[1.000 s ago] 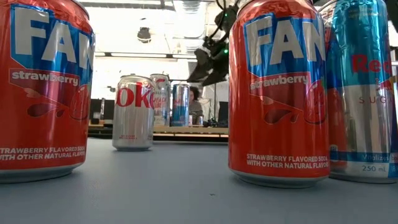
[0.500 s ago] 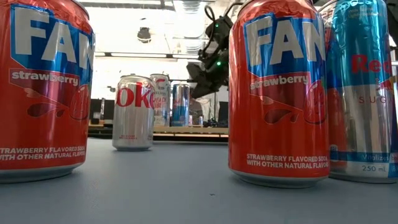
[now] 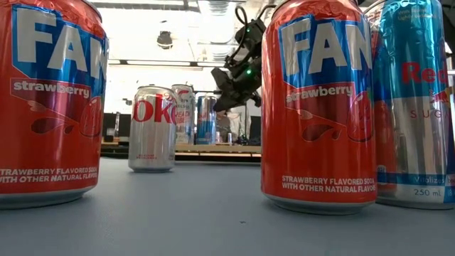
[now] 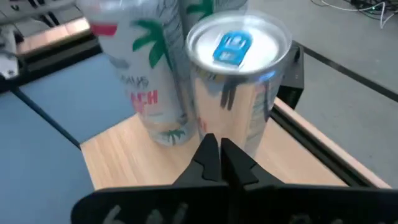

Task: Place canned beverage on shelf
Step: Put the top blue soda can on the shelf

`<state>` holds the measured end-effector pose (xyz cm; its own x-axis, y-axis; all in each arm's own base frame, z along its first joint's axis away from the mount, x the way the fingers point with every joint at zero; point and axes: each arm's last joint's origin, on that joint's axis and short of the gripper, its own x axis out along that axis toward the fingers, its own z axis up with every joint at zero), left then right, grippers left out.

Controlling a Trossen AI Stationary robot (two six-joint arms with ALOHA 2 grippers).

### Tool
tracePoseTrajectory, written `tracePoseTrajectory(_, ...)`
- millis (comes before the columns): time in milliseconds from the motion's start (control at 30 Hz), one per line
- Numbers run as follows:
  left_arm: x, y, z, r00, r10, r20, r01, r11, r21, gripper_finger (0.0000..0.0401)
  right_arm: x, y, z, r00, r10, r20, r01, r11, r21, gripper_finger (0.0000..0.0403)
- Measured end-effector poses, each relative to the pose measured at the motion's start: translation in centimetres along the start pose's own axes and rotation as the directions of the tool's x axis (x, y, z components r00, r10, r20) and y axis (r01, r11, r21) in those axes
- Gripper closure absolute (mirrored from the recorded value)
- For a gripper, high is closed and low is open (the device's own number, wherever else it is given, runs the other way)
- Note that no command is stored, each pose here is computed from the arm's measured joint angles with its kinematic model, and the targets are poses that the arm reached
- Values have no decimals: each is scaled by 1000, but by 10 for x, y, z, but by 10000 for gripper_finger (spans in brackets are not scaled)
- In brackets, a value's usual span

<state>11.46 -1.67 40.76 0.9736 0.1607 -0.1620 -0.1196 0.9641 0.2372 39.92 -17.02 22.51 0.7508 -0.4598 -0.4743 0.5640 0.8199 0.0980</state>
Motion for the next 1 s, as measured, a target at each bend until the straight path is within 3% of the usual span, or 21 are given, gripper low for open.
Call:
tracePoseTrajectory(400, 0, 1, 0, 1000, 21, -2, -21, 1000, 5, 135, -1, 7, -2, 998, 64, -22, -64, 998, 10, 403)
tracePoseTrajectory(1000, 0, 1, 0, 1000, 24, -2, -24, 1000, -3, 135, 1, -5, 1, 999, 41, -13, -41, 999, 27, 403)
